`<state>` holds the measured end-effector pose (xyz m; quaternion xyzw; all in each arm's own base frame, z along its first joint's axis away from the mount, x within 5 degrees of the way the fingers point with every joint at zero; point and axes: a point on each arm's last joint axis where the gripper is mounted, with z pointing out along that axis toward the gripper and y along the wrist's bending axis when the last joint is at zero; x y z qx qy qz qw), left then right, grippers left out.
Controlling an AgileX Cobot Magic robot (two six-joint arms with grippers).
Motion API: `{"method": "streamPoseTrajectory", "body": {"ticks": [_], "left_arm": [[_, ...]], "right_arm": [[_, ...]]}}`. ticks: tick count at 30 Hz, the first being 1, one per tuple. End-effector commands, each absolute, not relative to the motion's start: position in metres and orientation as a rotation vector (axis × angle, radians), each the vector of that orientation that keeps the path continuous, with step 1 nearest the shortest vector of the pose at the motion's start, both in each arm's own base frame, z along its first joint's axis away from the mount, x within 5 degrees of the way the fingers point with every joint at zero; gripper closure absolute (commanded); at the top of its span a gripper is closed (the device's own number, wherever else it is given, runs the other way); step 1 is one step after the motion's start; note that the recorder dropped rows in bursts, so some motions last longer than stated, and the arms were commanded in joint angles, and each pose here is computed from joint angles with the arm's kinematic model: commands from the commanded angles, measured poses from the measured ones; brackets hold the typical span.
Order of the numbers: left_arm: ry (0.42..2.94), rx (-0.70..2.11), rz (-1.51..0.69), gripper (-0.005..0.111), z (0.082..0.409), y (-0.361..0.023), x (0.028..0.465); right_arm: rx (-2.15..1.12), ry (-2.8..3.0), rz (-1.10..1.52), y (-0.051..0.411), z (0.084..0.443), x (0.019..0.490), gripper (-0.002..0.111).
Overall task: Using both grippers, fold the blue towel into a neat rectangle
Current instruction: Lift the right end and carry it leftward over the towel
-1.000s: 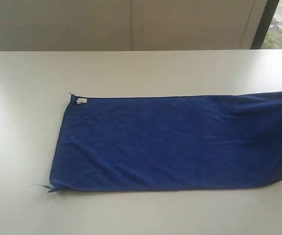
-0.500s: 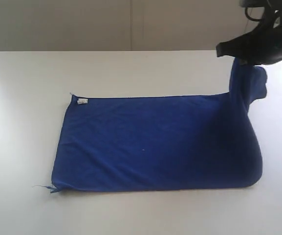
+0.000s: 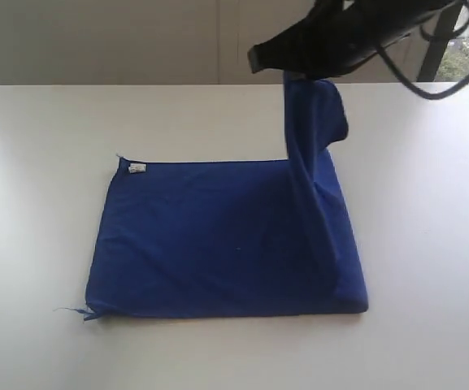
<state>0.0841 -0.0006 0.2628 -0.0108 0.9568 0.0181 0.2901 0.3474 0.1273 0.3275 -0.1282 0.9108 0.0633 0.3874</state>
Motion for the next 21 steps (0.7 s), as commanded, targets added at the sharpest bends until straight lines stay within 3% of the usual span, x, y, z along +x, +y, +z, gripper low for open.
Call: {"method": "streamPoseTrajectory", "body": {"ticks": [1, 5, 13, 17, 21], "left_arm": [[2.560, -0.035, 0.046, 0.107, 0.261, -0.001, 0.083], [2.560, -0.035, 0.046, 0.107, 0.261, -0.001, 0.083], [2.560, -0.035, 0.046, 0.107, 0.261, -0.001, 0.083], [2.560, -0.035, 0.046, 0.107, 0.261, -0.001, 0.083], [2.560, -0.035, 0.046, 0.107, 0.261, -0.001, 0.083]], "right_arm": [[-0.426, 2.322, 0.200, 0.168, 0.314, 0.356, 0.108], [-0.495, 2.340, 0.236, 0.207, 0.283, 0.368, 0.108], [-0.673, 2.435, 0.258, 0.284, 0.180, 0.379, 0.108], [-0.709, 2.444, 0.282, 0.313, 0.156, 0.378, 0.108], [-0.726, 2.457, 0.287, 0.331, 0.154, 0.378, 0.108]]}}
